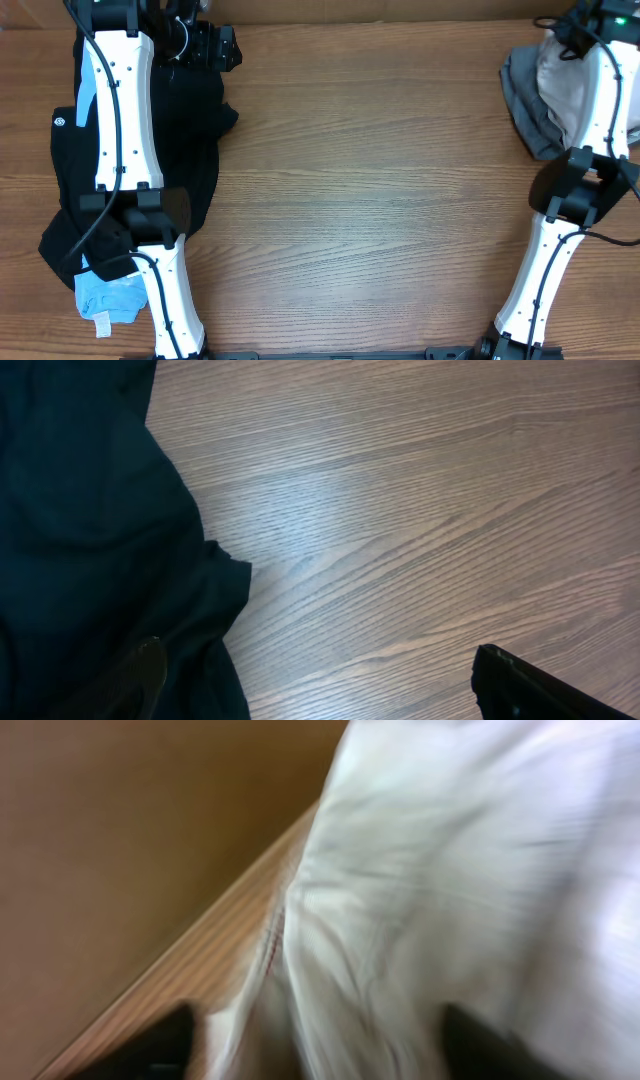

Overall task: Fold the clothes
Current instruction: 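Carry the shorts right and place them on the grey pile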

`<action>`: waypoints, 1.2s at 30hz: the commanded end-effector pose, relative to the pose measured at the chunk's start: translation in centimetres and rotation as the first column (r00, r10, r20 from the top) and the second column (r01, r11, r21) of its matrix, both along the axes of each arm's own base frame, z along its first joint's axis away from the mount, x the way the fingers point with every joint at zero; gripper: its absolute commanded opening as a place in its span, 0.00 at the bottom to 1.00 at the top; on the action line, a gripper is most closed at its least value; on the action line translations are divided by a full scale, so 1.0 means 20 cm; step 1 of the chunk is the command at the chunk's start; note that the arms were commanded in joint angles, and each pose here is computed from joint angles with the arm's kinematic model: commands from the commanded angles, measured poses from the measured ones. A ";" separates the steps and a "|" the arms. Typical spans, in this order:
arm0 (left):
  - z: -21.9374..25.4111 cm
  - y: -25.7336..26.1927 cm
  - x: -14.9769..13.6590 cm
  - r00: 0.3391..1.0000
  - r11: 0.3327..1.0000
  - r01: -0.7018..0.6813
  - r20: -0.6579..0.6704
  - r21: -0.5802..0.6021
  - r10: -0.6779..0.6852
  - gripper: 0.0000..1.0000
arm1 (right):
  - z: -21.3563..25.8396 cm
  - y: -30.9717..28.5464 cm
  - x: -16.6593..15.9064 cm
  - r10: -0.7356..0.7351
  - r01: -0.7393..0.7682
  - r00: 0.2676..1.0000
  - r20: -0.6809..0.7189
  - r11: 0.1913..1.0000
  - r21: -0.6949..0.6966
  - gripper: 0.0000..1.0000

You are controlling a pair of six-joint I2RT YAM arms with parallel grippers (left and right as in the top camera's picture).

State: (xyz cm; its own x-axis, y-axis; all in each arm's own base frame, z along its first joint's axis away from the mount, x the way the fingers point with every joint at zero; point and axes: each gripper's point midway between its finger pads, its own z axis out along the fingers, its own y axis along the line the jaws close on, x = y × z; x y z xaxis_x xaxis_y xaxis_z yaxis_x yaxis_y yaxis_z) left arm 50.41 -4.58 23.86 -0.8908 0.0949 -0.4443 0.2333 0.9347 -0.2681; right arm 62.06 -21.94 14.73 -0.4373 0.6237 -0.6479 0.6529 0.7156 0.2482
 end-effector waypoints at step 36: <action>0.05 -0.02 0.03 0.999 1.000 0.012 0.053 0.009 -0.012 1.00 | -0.62 -0.54 -0.72 -0.111 0.125 0.959 -0.262 0.991 0.036 1.00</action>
